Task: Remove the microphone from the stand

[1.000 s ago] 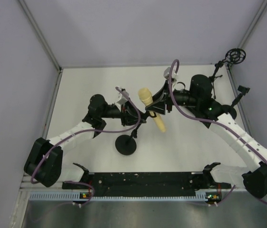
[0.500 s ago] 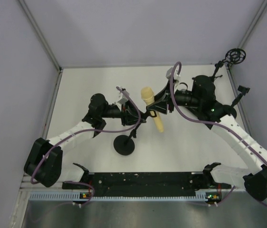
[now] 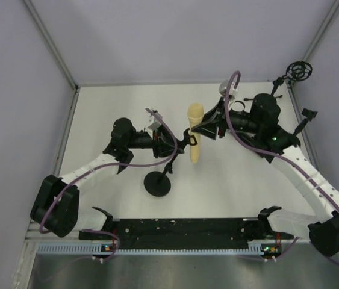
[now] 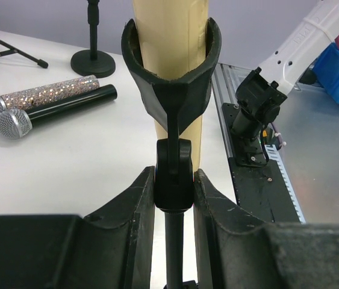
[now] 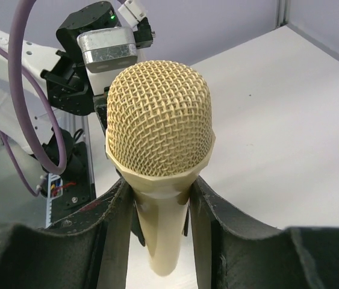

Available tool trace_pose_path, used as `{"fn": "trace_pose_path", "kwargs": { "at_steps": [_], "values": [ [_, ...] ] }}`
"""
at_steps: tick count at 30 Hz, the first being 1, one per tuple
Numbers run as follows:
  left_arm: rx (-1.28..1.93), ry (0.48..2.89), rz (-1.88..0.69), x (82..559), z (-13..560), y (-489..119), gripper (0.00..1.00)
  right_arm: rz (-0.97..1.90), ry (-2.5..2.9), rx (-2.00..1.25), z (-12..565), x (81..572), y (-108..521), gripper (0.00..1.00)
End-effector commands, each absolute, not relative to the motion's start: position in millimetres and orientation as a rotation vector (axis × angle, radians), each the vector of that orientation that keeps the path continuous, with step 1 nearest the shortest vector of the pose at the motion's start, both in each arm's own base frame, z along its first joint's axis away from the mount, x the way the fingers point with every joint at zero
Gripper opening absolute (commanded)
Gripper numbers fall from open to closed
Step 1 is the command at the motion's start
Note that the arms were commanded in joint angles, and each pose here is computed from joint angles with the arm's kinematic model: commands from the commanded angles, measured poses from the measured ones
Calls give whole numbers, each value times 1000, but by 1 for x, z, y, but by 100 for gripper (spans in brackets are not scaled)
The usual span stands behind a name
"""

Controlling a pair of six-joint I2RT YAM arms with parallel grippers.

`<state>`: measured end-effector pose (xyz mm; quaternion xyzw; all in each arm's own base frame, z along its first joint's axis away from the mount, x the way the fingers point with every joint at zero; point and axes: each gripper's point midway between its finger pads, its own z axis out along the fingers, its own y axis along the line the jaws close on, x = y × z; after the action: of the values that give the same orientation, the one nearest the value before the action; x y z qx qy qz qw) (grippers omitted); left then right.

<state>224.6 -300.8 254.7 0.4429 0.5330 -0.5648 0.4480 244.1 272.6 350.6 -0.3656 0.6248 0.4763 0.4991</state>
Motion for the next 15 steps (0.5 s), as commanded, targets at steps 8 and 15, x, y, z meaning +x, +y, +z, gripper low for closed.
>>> {"fn": "trace_pose_path", "kwargs": {
  "at_steps": [8, 15],
  "values": [
    [1120, 1284, -1391, 221, 260, -293, 0, 1103, 1272, -806, 425, 245, 255, 0],
    [1134, 1279, -1398, 218, 259, -293, 0, 1082, 1276, -733, 437, 254, 249, 0]
  ]
}}
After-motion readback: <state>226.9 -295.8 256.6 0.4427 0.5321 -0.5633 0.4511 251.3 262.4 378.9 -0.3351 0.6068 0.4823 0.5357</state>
